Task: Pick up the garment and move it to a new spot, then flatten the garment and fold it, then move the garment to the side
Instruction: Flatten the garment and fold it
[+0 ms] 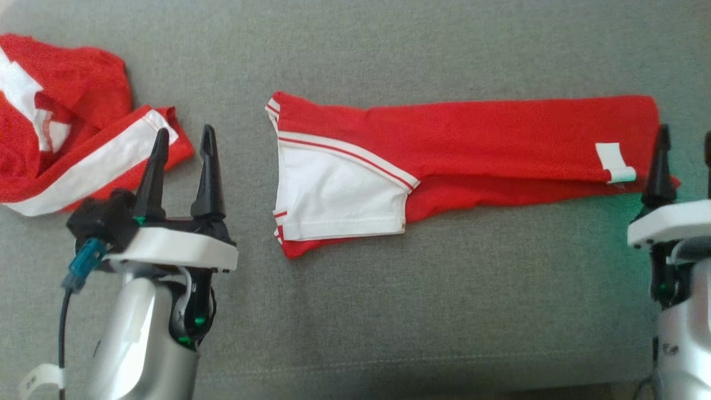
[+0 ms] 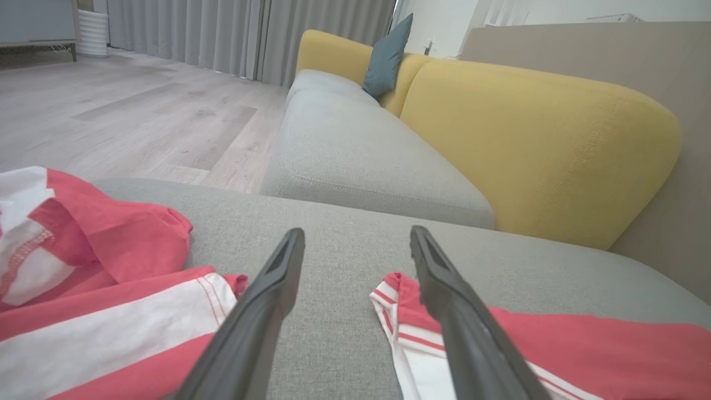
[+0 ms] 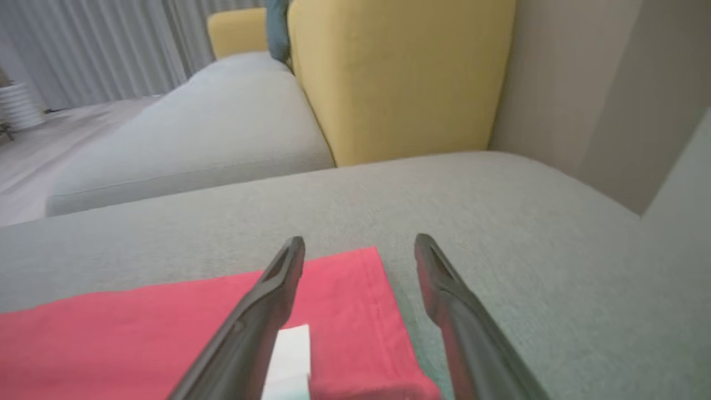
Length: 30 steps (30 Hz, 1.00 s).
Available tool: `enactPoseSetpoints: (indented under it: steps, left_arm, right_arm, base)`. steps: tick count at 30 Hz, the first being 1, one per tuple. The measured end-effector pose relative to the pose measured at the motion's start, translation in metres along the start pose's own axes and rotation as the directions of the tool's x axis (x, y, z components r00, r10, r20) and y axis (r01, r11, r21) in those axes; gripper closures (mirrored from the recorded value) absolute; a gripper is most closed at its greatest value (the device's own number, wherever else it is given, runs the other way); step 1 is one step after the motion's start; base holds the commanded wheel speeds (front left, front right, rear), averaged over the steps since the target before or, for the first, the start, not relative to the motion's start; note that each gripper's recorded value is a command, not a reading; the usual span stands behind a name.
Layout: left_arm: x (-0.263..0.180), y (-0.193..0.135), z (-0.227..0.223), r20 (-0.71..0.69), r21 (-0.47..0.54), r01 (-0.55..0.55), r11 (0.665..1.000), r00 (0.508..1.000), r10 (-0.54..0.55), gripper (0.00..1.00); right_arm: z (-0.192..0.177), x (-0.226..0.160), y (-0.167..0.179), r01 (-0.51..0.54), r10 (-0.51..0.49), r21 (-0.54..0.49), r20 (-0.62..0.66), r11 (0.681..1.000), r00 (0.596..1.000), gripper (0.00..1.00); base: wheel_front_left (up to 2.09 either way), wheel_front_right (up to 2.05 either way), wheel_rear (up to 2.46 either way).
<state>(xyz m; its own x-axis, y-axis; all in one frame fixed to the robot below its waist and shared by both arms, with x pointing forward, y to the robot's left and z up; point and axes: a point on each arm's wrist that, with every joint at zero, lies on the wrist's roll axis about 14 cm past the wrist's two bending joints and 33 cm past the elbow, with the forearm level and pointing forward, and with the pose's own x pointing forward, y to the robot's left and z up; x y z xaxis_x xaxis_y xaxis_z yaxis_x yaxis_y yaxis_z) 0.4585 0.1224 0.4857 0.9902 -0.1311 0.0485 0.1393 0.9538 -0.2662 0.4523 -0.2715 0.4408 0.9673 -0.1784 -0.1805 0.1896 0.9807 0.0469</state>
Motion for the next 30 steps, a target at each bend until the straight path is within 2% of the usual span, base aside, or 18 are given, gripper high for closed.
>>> enactPoseSetpoints:
  steps: [8, 12, 18, 26, 27, 28, 29, 30]
  left_arm:
    - [0.006, 0.004, -0.02, -0.045, -0.004, 0.018, 1.0, 0.999, -0.018, 0.0]
    - [0.008, 0.011, -0.028, -0.062, 0.026, 0.005, 1.0, 0.998, -0.003, 0.0]
    - [0.013, 0.021, -0.032, -0.068, 0.041, -0.02, 0.999, 0.997, 0.022, 0.0]
    - [0.022, 0.031, -0.033, -0.059, 0.049, -0.045, 0.998, 0.997, 0.048, 0.0]
    - [0.022, 0.03, -0.033, -0.06, 0.051, -0.044, 0.998, 0.997, 0.047, 0.0]
    - [0.022, 0.03, -0.033, -0.059, 0.051, -0.043, 0.998, 0.997, 0.046, 0.0]
    - [0.022, 0.029, -0.032, -0.056, 0.05, -0.043, 0.998, 0.997, 0.046, 0.0]
    - [0.022, 0.03, -0.03, -0.052, 0.05, -0.044, 0.998, 0.998, 0.047, 0.0]
  right_arm:
    - [-0.039, 0.017, -0.016, 0.111, -0.092, 0.102, -0.167, 0.989, 0.982, 0.0]
    - [-0.057, 0.02, -0.021, 0.144, -0.114, 0.112, -0.239, 0.983, 0.964, 0.0]
    - [-0.074, 0.025, -0.019, 0.155, -0.11, 0.119, -0.317, 0.981, 0.942, 0.0]
    - [-0.08, 0.029, -0.013, 0.136, -0.092, 0.107, -0.345, 0.985, 0.934, 0.0]
    - [-0.079, 0.029, -0.013, 0.135, -0.09, 0.108, -0.344, 0.985, 0.935, 0.16]
    - [-0.079, 0.028, -0.013, 0.136, -0.09, 0.113, -0.345, 0.984, 0.934, 0.76]
    - [-0.079, 0.027, -0.013, 0.138, -0.088, 0.118, -0.351, 0.983, 0.932, 1.0]
    - [-0.078, 0.026, -0.014, 0.138, -0.088, 0.119, -0.352, 0.983, 0.932, 1.0]
  base:
    - [0.0, 0.0, 0.0]
    - [0.0, 0.0, 0.0]
    - [0.0, 0.0, 0.0]
    - [0.0, 0.0, 0.0]
    - [0.0, 0.0, 0.0]
    - [0.0, 0.0, 0.0]
    - [0.0, 0.0, 0.0]
    - [0.0, 0.0, 0.0]
